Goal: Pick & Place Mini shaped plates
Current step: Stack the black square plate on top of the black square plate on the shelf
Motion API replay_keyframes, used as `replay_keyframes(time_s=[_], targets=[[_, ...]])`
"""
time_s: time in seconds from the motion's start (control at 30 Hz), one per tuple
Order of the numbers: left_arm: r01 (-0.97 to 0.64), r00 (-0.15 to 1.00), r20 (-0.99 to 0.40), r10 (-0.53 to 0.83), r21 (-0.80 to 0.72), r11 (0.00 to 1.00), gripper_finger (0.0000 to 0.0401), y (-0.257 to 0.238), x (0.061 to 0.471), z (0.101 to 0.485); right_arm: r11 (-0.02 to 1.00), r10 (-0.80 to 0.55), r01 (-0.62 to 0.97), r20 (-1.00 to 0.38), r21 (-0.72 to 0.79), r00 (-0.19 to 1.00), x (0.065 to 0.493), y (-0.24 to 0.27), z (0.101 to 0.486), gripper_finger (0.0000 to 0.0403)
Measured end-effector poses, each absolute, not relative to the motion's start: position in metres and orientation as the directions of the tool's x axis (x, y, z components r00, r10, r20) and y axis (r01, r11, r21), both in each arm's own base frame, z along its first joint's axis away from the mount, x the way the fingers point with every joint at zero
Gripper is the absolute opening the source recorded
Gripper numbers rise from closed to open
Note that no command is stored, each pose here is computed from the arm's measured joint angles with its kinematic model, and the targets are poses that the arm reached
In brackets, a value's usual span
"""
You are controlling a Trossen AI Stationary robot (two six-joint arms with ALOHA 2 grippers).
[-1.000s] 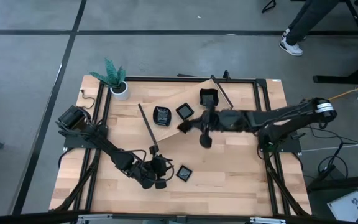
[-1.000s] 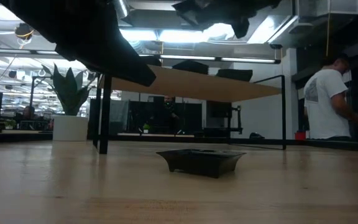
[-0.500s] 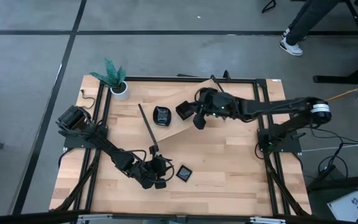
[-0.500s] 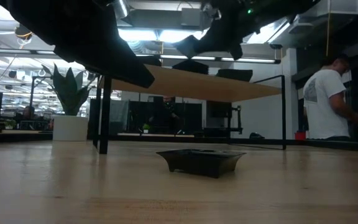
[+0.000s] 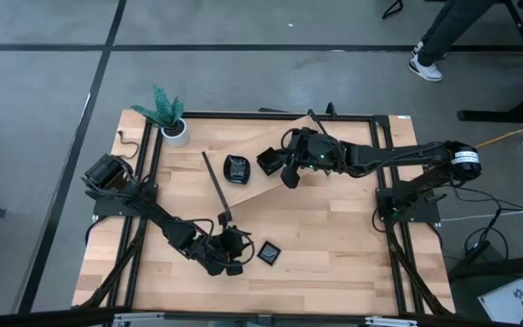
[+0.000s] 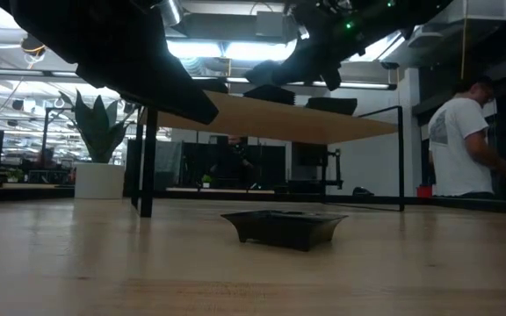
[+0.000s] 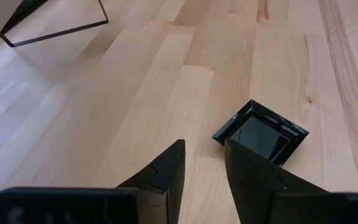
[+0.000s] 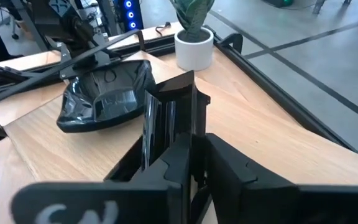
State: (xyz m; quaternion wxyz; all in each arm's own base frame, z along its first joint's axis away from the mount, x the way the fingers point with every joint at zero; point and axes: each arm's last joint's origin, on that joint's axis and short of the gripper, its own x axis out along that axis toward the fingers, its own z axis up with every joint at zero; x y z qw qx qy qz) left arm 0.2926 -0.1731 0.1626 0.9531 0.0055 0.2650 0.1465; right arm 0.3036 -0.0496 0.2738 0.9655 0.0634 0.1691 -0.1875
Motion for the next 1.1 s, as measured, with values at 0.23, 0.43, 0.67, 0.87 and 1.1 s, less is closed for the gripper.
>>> replay_keyframes(time_s=[0.23, 0.43, 0.67, 0.87, 1.1], targets=[[-0.279, 0.817, -0.503, 0.282, 0.082, 0.957, 0.0106, -0.173, 0.293, 0.163, 0.927, -0.341, 0.374, -0.351, 0.028, 0.872, 0.304, -0.049, 0.274, 0.0097], [-0.279, 0.817, -0.504, 0.281, 0.081, 0.957, 0.0106, -0.173, 0.293, 0.163, 0.932, -0.341, 0.362, -0.351, -0.005, 0.872, 0.304, -0.049, 0.274, 0.0138], [-0.277, 0.817, -0.505, 0.279, 0.08, 0.957, 0.0106, -0.173, 0.293, 0.163, 0.94, -0.338, 0.33, -0.338, -0.083, 0.878, 0.301, -0.048, 0.278, 0.0145], [-0.24, 0.816, -0.529, 0.233, 0.057, 0.969, 0.0106, -0.175, 0.293, 0.162, 0.955, -0.295, 0.266, -0.304, -0.134, 0.906, 0.296, -0.032, 0.289, 0.0145], [-0.174, 0.851, -0.49, 0.189, 0.076, 0.982, 0.0106, -0.18, 0.295, 0.167, 0.98, -0.187, 0.157, -0.315, -0.119, 0.93, 0.294, 0.002, 0.291, 0.0145]])
